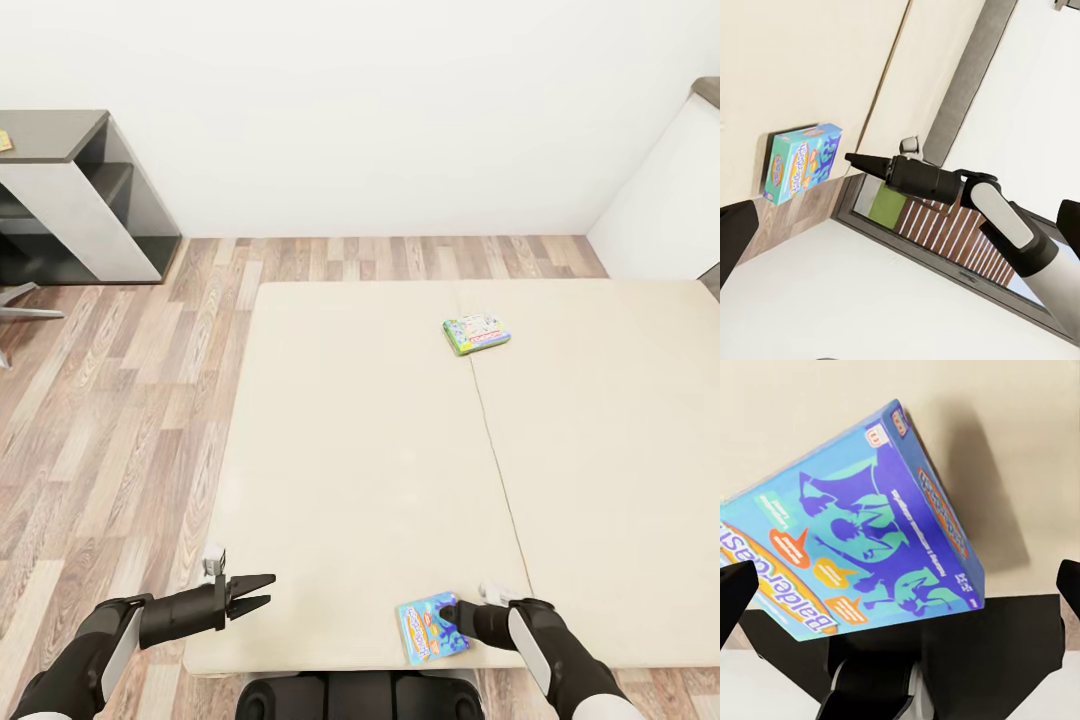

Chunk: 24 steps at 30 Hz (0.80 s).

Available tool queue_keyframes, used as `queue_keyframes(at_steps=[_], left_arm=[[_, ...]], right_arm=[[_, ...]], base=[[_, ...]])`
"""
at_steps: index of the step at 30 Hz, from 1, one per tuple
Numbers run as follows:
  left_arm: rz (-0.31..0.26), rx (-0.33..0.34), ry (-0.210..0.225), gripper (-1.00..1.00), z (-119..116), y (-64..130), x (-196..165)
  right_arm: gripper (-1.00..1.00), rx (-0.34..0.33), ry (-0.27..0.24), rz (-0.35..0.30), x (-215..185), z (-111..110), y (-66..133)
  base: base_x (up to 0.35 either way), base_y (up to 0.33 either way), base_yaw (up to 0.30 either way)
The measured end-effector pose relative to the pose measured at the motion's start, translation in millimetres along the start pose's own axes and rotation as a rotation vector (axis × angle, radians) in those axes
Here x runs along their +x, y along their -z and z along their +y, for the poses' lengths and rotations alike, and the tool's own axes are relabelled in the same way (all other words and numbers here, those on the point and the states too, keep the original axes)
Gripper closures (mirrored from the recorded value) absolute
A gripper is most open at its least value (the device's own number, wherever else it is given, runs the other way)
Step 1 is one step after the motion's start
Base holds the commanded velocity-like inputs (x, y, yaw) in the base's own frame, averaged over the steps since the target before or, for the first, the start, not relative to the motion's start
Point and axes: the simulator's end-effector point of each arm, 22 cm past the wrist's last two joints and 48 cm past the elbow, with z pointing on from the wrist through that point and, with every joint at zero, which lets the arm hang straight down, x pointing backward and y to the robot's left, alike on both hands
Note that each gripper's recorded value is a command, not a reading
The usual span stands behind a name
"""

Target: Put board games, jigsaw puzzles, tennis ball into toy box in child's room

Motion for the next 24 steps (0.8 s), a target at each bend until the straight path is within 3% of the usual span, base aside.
queue_keyframes(at_steps=[24], left_arm=[[0.000, -0.001, 0.000, -1.00, 0.3, 0.0, 0.0]], right_arm=[[-1.00, -0.011, 0.007, -0.035, -7.2, 9.3, -1.5]], base=[[0.000, 0.000, 0.000]])
